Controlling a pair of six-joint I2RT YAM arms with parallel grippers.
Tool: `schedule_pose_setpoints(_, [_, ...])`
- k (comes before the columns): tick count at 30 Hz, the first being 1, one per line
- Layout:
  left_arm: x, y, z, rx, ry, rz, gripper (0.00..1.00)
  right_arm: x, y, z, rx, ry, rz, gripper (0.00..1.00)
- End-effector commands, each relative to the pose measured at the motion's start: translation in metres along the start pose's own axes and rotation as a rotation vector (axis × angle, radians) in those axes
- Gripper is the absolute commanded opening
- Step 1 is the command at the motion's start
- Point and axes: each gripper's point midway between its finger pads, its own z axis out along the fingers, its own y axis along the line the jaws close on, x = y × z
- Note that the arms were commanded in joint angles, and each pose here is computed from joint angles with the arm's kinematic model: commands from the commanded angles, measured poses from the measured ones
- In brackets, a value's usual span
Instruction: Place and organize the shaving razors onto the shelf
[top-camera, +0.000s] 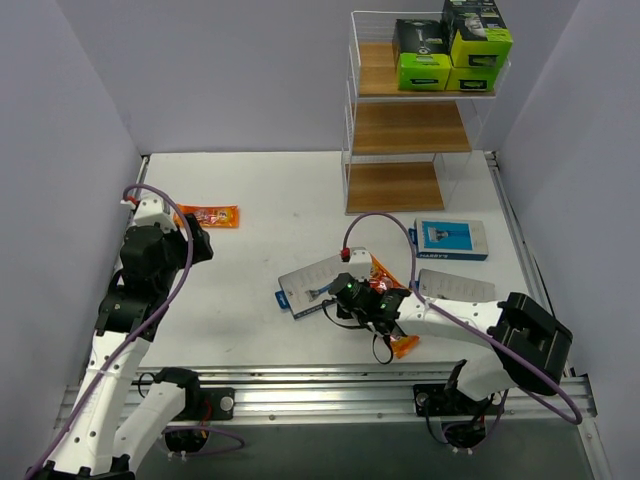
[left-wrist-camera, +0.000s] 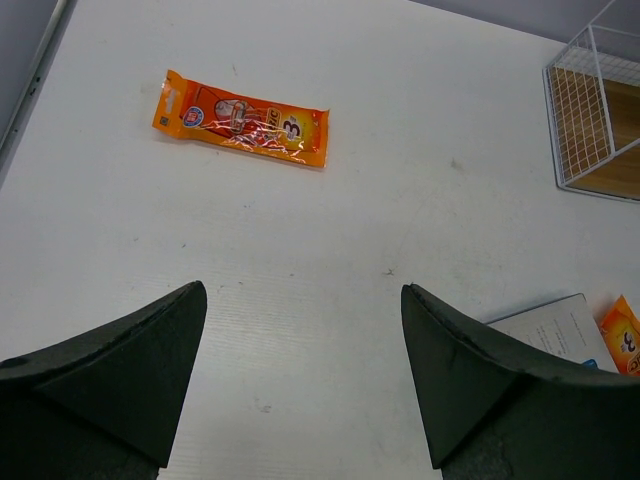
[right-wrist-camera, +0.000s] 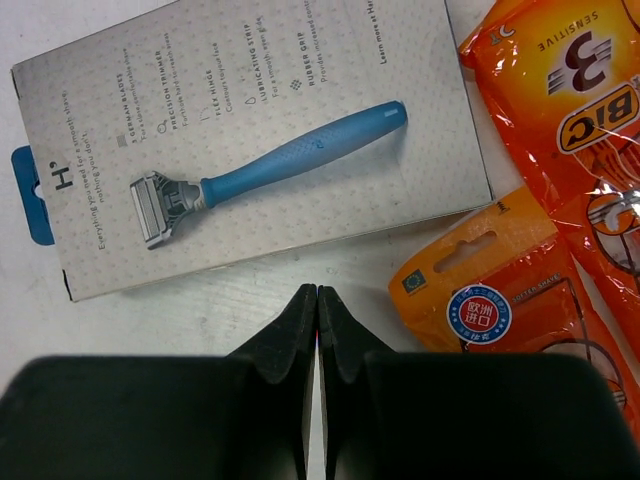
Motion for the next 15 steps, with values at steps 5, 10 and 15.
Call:
schedule_pose_setpoints(5, [-0.015,-0.013,-0.003,0.060,-0.041,-0.004,0.67,-0.003,-0.019,0.008,0.047,-0.006,0.068,0.00])
schedule_pose_setpoints(10, [-0.016,-0.015,-0.004,0.072,-0.040,0.002,0.17,-0.005,-0.028,0.017,0.065,0.004,0.073,0.00])
schedule_pose_setpoints(15, [-0.016,-0.014,-0.004,0.063,-0.040,-0.001,0.03,-0.007,-0.030,0.025,0.076,0.014,0.072,0.00])
